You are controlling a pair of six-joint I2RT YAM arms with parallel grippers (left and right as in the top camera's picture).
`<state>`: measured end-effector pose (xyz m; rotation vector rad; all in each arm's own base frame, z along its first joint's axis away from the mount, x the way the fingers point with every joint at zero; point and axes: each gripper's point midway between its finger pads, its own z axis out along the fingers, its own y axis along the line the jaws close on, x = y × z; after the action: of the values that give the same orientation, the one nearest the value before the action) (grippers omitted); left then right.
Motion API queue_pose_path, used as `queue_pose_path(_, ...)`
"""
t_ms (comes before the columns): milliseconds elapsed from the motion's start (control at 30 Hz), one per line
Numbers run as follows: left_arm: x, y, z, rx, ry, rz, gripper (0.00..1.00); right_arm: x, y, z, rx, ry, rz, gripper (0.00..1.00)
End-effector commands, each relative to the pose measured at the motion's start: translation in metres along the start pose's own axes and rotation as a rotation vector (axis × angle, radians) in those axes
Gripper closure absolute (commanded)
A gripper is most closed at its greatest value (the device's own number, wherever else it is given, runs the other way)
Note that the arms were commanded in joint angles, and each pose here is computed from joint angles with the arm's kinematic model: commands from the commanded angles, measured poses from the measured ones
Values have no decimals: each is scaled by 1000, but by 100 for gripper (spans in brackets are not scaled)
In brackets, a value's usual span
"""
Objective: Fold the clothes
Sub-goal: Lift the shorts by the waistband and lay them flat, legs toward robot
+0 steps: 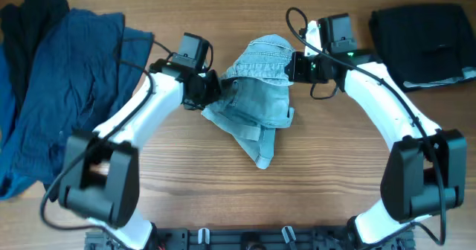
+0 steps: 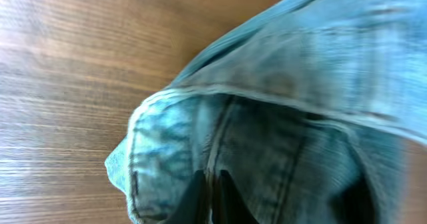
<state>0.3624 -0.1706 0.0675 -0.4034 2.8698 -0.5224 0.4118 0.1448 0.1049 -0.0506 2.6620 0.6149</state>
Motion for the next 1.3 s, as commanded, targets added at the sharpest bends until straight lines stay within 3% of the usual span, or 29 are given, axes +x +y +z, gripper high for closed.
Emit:
queue_pose_path(0, -44, -40, -102, 78, -280, 143, 96, -49, 27, -60, -9, -168, -153, 96)
queue_pose_path(133, -73, -41, -222, 104, -572, 152, 96, -92, 47, -151, 15, -335, -218, 97)
queue_pose_path(300, -75, -39, -346, 180, -861, 177, 96, -109, 61, -269, 84, -528, -241, 96)
queue_pose_path(500, -37, -55, -464, 304, -1116, 254, 96, -58, 80, -385, 149, -711, -222, 96)
queue_pose_path(667, 8, -49, -517, 374, -1237, 303, 96, -4, 88, -447, 181, -852, -207, 96)
queue_pose_path(767, 30, -51, -526, 428, -1234, 343, 96, 17, 84, -456, 196, -860, -168, 96)
queue_pose_path(867, 25, -39, -515, 362, -1210, 302, 96, 22, 76, -448, 219, -817, -124, 96)
queue_pose_path(967, -9, -25, -475, 202, -1122, 225, 96, 5, 61, -415, 251, -703, -88, 96)
queue_pose_path(1100, -59, -30, -410, 88, -973, 229, 96, -33, 36, -347, 285, -511, -50, 96)
queue_pose_path(1267, -135, -27, -307, -75, -821, 191, 96, -93, -10, -218, 312, -273, -27, 96)
